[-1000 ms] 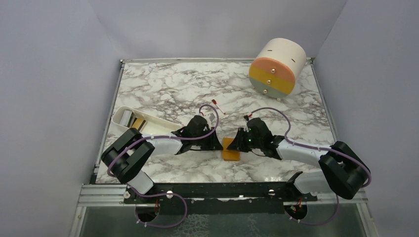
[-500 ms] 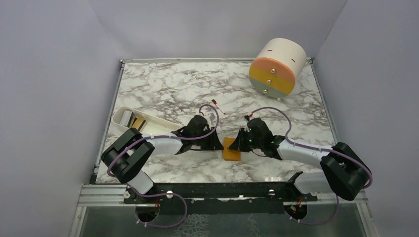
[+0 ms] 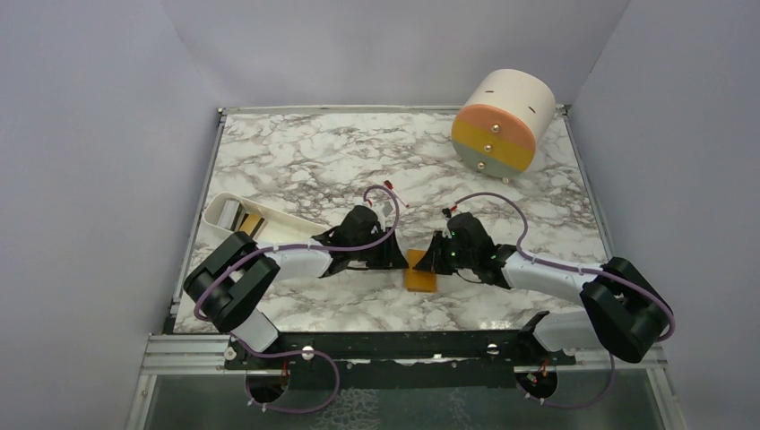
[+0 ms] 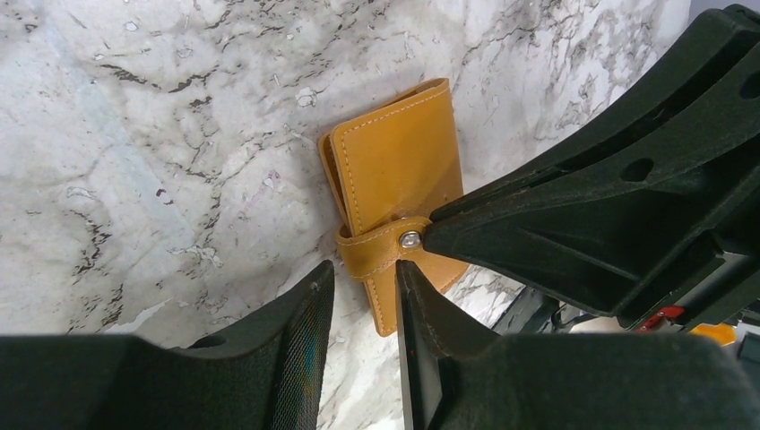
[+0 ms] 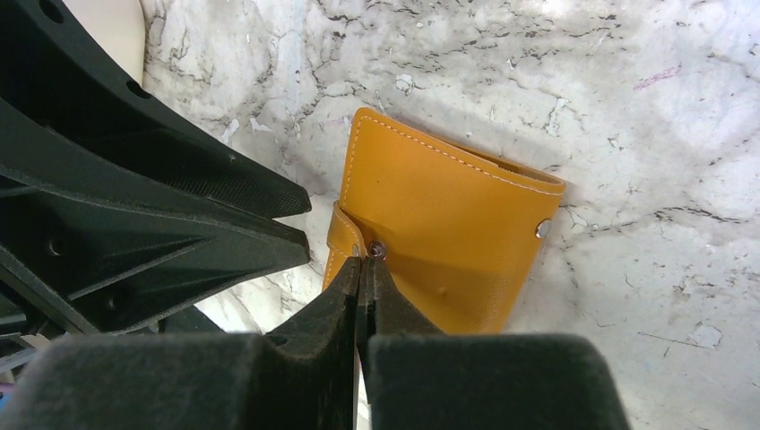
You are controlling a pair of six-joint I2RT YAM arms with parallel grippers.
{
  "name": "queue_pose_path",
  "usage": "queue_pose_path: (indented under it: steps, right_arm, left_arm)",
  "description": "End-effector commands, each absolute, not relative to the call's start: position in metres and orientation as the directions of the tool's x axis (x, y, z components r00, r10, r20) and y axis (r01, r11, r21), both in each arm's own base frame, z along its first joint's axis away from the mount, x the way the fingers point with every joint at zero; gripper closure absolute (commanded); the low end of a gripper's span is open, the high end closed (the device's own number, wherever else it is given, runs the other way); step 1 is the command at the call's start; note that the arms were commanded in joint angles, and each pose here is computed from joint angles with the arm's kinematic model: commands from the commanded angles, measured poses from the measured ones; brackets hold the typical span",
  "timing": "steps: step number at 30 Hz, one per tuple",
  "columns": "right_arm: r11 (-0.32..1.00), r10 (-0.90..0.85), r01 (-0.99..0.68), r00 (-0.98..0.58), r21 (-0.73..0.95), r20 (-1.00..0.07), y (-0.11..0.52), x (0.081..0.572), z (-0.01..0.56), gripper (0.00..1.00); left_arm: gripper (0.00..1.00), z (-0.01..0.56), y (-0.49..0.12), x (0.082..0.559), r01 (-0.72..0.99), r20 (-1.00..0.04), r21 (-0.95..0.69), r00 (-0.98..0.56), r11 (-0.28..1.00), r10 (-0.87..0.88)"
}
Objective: Put the credit cards into the card holder
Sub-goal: Close the card holder at the center of the board.
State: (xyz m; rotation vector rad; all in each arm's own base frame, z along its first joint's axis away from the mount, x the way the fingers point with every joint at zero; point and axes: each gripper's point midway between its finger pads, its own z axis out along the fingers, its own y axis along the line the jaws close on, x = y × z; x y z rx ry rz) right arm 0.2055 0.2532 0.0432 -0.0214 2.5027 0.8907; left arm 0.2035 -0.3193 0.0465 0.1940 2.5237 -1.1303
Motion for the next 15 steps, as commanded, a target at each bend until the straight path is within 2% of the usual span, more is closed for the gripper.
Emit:
queue_pose_path:
  steps: [1, 15]
  right_arm:
    - [0.804, 0.151, -0.177, -0.863, 0.568, -0.482, 0.2538, 0.2165, 0.0471, 0.99]
    - [0.824, 0.149, -0.165, -0.860, 0.542, -0.488, 0.2520, 0.2222, 0.0432, 0.99]
  left_arm:
    - [0.66, 0.0480, -0.3231, 0.2058, 0.287, -0.395, -0.691, -0.919, 0.663, -0.014]
    - [0.67, 0.0455, -0.3232, 0.2081, 0.289, -0.399, -0.680, -0.917, 0.674, -0.009]
